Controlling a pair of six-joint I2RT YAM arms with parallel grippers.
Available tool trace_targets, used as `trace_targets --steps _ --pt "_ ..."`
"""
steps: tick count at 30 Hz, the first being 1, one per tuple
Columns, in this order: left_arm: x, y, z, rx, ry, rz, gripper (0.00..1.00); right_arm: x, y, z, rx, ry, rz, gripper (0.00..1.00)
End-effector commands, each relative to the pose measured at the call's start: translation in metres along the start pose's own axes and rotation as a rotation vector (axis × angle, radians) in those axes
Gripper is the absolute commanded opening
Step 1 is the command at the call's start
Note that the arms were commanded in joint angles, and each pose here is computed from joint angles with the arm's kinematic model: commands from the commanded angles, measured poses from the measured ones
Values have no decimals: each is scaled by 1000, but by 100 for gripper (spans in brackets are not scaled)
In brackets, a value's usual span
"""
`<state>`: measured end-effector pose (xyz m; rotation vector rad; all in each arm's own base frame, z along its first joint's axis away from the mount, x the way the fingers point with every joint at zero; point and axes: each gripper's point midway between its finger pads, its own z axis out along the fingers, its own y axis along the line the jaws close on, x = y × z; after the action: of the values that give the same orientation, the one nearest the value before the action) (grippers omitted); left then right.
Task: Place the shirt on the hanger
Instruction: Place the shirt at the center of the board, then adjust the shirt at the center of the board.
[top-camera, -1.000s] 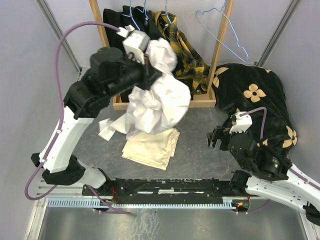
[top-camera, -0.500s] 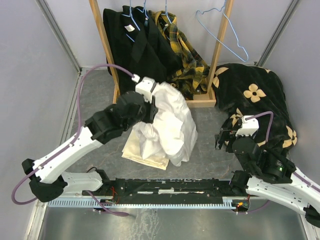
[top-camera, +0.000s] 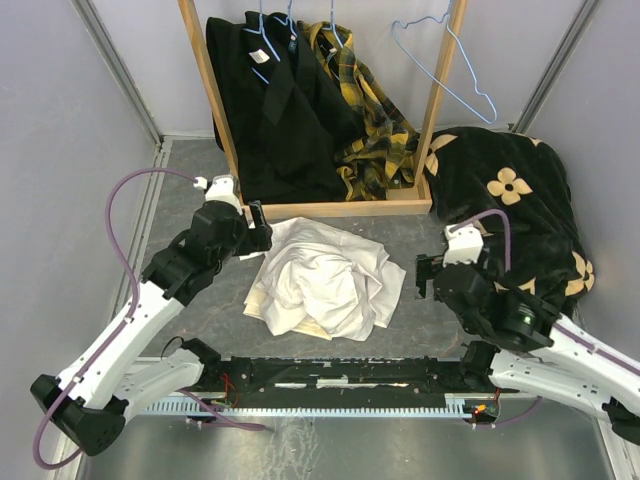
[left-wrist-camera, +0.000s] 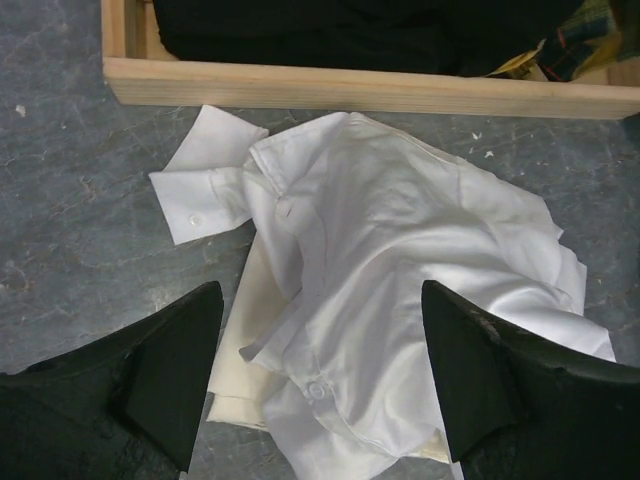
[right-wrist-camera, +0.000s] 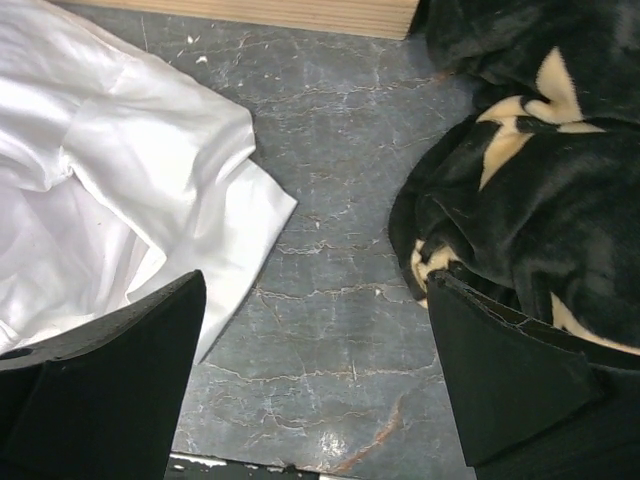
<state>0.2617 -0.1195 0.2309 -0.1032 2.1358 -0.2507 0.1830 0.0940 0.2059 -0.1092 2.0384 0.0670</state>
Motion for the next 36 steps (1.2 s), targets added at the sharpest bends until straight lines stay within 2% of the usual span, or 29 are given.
trace_targets --steps 1,5,13,16,20,24,27,33,36 --pt "-5 -21 -4 125 -10 59 86 -6 28 10 -61 20 -64 99" --pt "9 -24 -5 173 22 76 86 2 48 14 -120 113 -151 99" --pt "19 -23 -5 179 34 49 85 30 130 22 -431 250 -200 99" --pt "22 -21 -5 178 36 34 85 36 142 33 -425 281 -208 99" --pt "26 -21 -6 187 36 19 85 41 143 51 -346 316 -132 99" --pt "30 -23 -9 206 46 2 83 48 160 55 -411 322 -89 98" --pt "32 -22 -10 208 42 -13 83 53 172 52 -492 320 -81 96" --pt "39 -23 -8 220 59 -19 82 51 182 51 -558 283 -57 79" --pt "39 -25 -6 223 63 -19 82 51 202 43 -670 283 -34 77"
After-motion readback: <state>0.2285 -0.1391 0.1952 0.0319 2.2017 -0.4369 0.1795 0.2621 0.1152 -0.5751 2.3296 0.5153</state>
